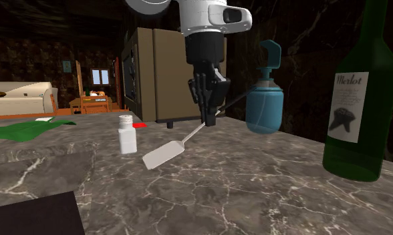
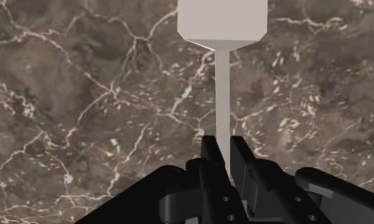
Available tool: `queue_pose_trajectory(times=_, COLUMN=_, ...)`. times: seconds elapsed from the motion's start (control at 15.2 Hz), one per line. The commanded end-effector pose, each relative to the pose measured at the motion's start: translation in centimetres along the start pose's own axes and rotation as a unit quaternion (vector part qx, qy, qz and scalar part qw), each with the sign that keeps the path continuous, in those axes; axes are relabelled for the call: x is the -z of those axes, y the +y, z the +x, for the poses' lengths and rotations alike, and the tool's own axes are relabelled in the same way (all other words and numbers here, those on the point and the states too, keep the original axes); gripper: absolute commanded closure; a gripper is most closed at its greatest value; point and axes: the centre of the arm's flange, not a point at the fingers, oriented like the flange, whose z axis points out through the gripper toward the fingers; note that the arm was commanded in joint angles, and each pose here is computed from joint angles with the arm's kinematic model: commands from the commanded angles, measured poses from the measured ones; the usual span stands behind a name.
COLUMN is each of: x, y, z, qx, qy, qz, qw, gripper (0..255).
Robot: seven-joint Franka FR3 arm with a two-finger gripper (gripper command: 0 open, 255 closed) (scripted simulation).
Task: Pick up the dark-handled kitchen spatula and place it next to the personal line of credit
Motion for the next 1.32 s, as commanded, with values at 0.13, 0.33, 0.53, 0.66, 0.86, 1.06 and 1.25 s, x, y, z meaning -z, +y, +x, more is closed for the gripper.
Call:
queue_pose_trajectory(times=0.13, x=-0.1, y=-5.3, z=-0.4, qx=-0.001, qy=0.0, qz=0.0, qw=1.0, gripper=255)
queue_pose_trajectory(times=0.33, x=-0.1, y=-9.2, z=-0.7, qx=-0.001, qy=0.0, qz=0.0, qw=1.0, gripper=255)
queue_pose_trajectory(times=0.53, x=0.0, y=-13.2, z=-1.1, qx=-0.001, qy=0.0, qz=0.0, qw=1.0, gripper=255)
queue_pose_trajectory(times=0.66, x=0.0, y=-15.8, z=-1.3, qx=-0.001, qy=0.0, qz=0.0, qw=1.0, gripper=255)
queue_pose_trajectory(times=0.86, x=0.0, y=-19.8, z=-1.6, qx=-0.001, qy=0.0, qz=0.0, qw=1.0, gripper=255)
queue_pose_trajectory(times=1.06, x=0.1, y=-23.7, z=-2.0, qx=-0.001, qy=0.0, qz=0.0, qw=1.0, gripper=255)
queue_pose_trajectory(times=1.25, x=0.1, y=-27.7, z=-2.3, qx=-0.001, qy=0.0, qz=0.0, qw=1.0, gripper=255)
